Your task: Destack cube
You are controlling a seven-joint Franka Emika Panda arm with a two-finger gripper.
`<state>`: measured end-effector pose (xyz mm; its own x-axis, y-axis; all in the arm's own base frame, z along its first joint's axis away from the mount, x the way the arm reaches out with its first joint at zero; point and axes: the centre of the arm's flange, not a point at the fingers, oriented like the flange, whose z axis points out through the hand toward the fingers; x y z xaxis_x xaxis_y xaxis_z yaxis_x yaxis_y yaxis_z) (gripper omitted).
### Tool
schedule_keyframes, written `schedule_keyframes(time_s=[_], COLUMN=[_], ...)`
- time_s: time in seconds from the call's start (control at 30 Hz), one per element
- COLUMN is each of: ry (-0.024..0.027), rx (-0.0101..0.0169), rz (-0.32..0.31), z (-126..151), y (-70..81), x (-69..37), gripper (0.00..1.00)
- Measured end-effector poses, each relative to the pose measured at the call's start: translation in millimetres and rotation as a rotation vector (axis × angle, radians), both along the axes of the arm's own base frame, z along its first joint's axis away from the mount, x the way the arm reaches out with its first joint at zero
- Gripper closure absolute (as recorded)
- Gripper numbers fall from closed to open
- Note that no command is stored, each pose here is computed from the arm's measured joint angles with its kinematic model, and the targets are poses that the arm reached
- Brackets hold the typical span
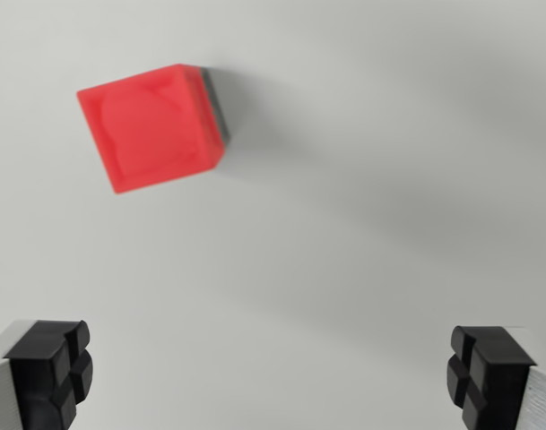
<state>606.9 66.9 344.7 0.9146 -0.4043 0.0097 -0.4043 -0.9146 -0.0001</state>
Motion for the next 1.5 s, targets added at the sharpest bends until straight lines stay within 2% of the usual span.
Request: schedule_keyframes(time_s=[0.33, 0.47, 0.63, 0.73, 0.87, 1.0, 1.23, 1.5], ry=[0.0073, 0.0086, 0.0106, 0.0142, 0.0147, 0.0133, 0.0161, 0.0146], rx=[0.0024, 0.0036, 0.0043, 0.0043, 0.0060, 0.0074, 0.0075, 0.0082], rz=[0.121, 0.163, 0.220, 0.257, 0.299, 0.306, 0.308, 0.309], z=[-27.5, -36.5, -48.1, -57.0, -66.7, -79.3, -105.7, -132.4], y=[27.7, 37.0, 49.8, 58.2, 68.2, 70.4, 68.6, 68.7], x=[3.5, 4.8, 6.9, 7.8, 9.5, 10.2, 10.5, 10.3], gripper=[0.00, 0.00, 0.00, 0.00, 0.00, 0.00, 0.00, 0.00])
